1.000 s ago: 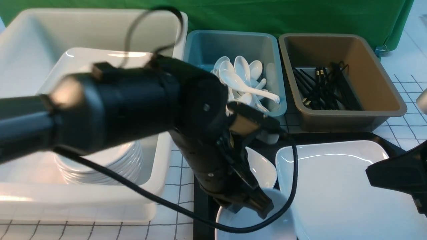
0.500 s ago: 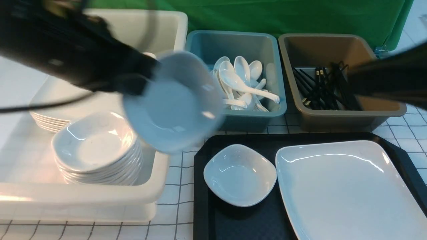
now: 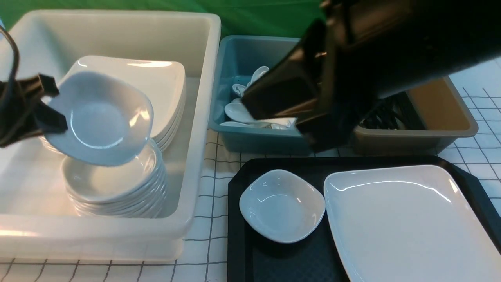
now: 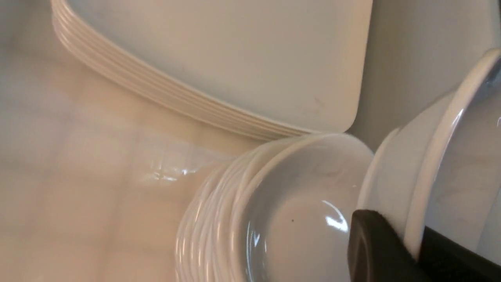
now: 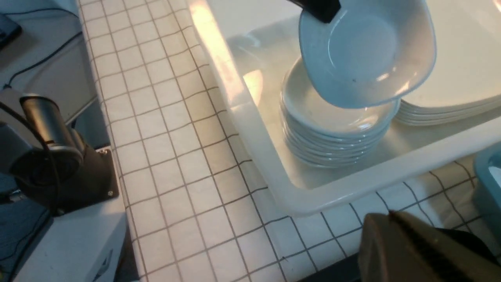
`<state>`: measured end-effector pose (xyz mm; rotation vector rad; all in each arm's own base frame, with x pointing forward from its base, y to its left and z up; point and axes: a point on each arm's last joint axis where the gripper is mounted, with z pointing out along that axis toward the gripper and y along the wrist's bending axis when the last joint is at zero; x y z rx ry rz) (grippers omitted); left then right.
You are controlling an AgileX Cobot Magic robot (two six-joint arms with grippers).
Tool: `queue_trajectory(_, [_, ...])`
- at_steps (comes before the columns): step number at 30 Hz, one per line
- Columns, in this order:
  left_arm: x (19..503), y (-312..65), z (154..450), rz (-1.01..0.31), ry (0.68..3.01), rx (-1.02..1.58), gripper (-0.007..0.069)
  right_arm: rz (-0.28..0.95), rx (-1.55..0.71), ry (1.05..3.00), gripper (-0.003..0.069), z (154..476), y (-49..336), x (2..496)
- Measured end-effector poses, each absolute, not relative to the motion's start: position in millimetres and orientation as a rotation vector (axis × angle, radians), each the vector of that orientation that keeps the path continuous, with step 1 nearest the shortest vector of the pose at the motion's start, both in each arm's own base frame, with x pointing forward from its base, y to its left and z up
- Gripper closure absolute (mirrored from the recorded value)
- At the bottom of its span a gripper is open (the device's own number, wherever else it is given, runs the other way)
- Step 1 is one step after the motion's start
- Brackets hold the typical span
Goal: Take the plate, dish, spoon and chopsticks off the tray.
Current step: Use the left arm to put the small plate into the large storage box on the left
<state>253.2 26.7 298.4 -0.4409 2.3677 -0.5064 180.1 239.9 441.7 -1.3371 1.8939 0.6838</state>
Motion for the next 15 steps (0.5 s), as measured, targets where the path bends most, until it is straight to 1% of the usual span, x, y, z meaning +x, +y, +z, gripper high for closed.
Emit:
queue_trajectory(1, [253,26,294,-0.514,2.376,-0.450,0.0587,0.684,-1.341,1.897,0.0658,441,242,181])
queue_trajectory(3, [254,27,282,-0.513,2.408,-0.457,0.0544,0.685,-1.336,1.912,0.0658,438,245,183])
queue_trajectory(4, [254,27,282,-0.510,2.409,-0.457,0.0531,0.684,-1.336,1.914,0.0658,438,245,183])
queue_trajectory(6, [256,28,276,-0.499,2.435,-0.453,0.0457,0.678,-1.335,1.912,0.0658,439,245,183])
queue_trajectory(7, [256,29,274,-0.492,2.449,-0.447,0.0393,0.676,-1.337,1.914,0.0658,438,245,183])
queue_trajectory(8, [256,29,274,-0.485,2.455,-0.439,0.0365,0.671,-1.339,1.916,0.0658,438,244,183])
queue_trajectory(9, [255,30,275,-0.466,2.469,-0.417,0.0309,0.659,-1.344,1.923,0.0658,437,244,183])
queue_trajectory(11, [256,32,283,-0.415,2.479,-0.363,0.0235,0.621,-1.343,1.954,0.0658,435,241,184])
queue_trajectory(12, [255,35,292,-0.357,2.479,-0.328,0.0202,0.578,-1.336,1.982,0.0658,433,239,186])
queue_trajectory(13, [254,37,300,-0.318,2.474,-0.329,0.0187,0.540,-1.330,2.007,0.0656,432,236,188])
queue_trajectory(15, [250,43,330,-0.203,2.431,-0.326,0.0181,0.417,-1.303,2.073,0.0653,428,229,193])
